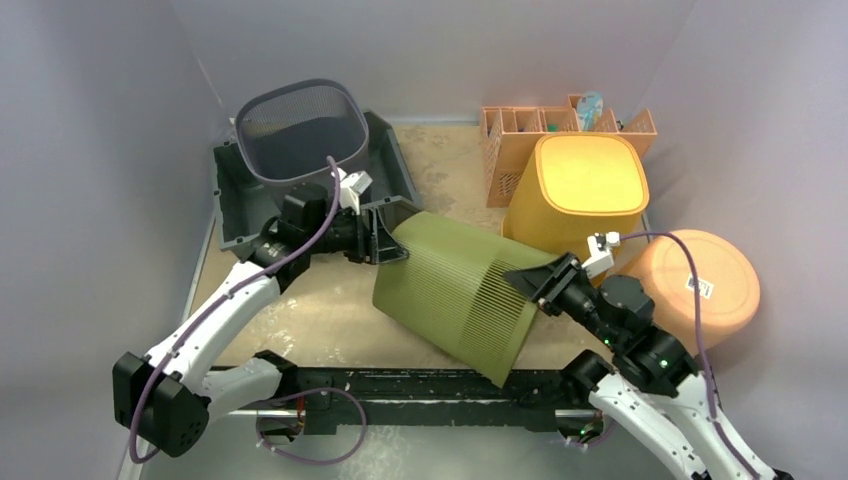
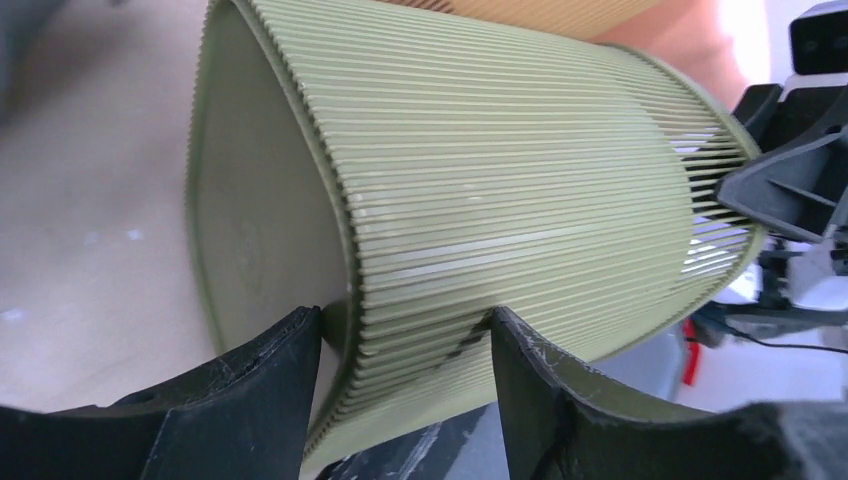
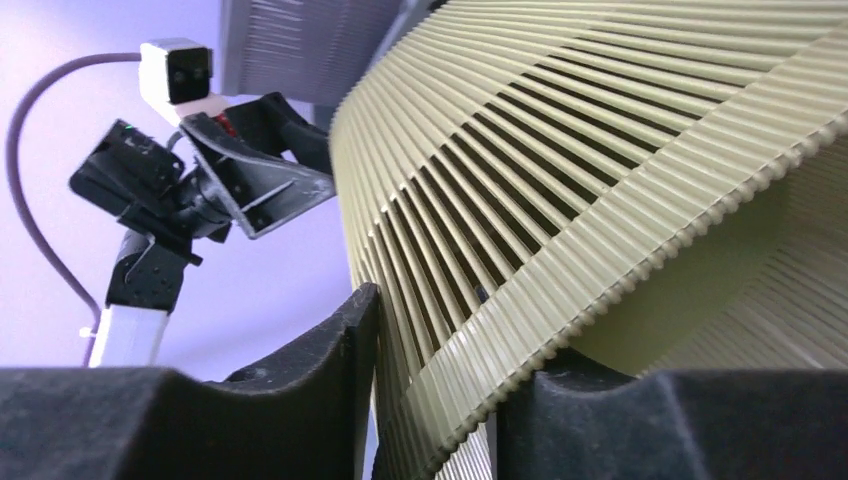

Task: Turn the large container upside down

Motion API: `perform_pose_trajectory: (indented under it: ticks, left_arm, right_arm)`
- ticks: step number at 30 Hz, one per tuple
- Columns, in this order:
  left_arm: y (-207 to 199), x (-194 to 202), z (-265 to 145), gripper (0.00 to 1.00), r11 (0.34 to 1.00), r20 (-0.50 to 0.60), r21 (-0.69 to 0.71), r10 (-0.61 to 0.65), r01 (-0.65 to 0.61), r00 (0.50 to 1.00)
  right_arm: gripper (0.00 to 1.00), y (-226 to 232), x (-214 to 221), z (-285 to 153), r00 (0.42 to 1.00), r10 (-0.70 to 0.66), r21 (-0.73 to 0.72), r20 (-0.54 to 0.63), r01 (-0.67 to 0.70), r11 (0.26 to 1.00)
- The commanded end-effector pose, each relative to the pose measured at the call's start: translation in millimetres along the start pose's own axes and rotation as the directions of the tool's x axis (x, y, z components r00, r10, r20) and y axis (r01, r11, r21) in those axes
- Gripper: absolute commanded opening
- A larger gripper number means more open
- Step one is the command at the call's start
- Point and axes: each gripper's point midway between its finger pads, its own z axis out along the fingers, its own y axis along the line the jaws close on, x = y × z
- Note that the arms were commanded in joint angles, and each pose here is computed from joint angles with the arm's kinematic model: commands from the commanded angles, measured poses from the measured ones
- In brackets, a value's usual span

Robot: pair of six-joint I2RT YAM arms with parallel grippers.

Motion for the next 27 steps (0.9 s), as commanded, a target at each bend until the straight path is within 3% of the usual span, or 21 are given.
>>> perform_pose_trajectory:
  ticks: [1,5,9,13,17,27]
  left_arm:
    - [-11,14,-34,0.55,0.995,-0.109,-0.081,0.044,-0.053,0.993]
    - [20,3,-74,0.58,0.925,-0.106,-0.363,0.077,-0.111,0.991]
    - [39,-5,-93,0.63,0.853,-0.038,-0.516,0.065,-0.075,0.997]
    - [35,-13,-99,0.65,0.846,0.036,-0.532,0.068,-0.038,0.997]
    - [29,-17,-100,0.65,0.856,0.066,-0.516,0.068,-0.024,0.995]
    - [41,-8,-92,0.65,0.851,0.056,-0.524,0.022,0.011,0.998]
  right_arm:
    - [0.38,48,20,37,0.995,0.001,-0.281,-0.096,-0.028,0.959]
    - [0.37,52,29,67,0.989,-0.033,-0.301,-0.141,-0.011,0.954]
    - [0.42,57,31,90,0.983,-0.095,-0.302,-0.155,0.044,0.952]
    - [0.68,55,29,95,0.973,-0.157,-0.244,-0.171,0.112,0.963]
    - [0.83,53,17,78,0.974,-0.181,-0.184,-0.138,0.154,0.971]
    - [0.87,45,20,23,0.975,-0.149,-0.158,-0.164,0.124,0.980]
